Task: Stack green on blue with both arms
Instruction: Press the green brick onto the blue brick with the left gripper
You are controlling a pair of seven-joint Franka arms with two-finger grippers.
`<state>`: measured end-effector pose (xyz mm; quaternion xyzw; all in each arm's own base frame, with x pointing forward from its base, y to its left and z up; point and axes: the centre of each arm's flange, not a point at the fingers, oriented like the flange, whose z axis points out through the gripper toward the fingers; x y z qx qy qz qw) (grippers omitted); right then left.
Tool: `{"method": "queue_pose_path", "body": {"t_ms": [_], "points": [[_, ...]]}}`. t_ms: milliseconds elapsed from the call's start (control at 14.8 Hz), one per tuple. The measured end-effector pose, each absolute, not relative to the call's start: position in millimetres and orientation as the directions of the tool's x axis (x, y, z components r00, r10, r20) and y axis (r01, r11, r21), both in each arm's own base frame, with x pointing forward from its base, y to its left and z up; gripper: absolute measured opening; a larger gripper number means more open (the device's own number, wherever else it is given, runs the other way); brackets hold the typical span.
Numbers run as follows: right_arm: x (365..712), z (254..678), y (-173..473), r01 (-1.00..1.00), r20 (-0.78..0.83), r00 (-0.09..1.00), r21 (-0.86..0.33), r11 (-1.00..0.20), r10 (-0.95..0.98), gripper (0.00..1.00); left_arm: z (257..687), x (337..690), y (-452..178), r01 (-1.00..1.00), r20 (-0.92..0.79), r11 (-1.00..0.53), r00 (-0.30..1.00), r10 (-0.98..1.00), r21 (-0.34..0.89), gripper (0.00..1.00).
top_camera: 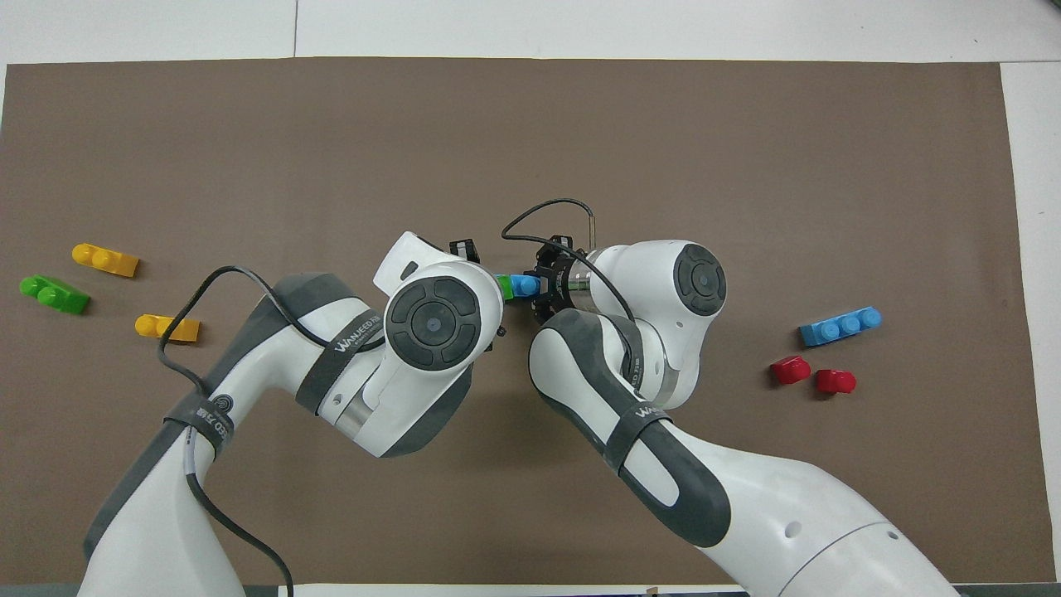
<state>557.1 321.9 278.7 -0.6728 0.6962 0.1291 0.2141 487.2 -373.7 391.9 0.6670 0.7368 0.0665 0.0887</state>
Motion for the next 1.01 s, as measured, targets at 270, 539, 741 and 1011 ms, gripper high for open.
{"method": "queue_pose_path", "body": {"t_ms": [270, 539, 741, 1011], "points": [[556.9, 278.7, 321.8, -0.992, -0.472, -0.003, -0.109, 0.062, -0.882, 0.35, 384.8, 479.2, -379.8, 0.966, -0.040, 0.112, -0.106, 0.994, 0.233, 0.34], [556.8, 278.7, 321.7, -0.992, -0.472, -0.003, -0.110, 0.062, -0.882, 0.35, 366.0, 471.9, -388.1, 0.964, -0.023, 0.108, -0.105, 0.994, 0.243, 0.34], [556.8, 278.7, 321.6, -0.992, -0.471, -0.003, -0.110, 0.063, -0.882, 0.35, 358.4, 472.7, -390.2, 0.962, -0.021, 0.109, -0.107, 0.994, 0.250, 0.34], [556.7, 278.7, 321.5, -0.992, -0.471, -0.003, -0.111, 0.063, -0.882, 0.35, 358.3, 474.1, -390.3, 0.960, -0.025, 0.106, -0.103, 0.994, 0.260, 0.34]]}}
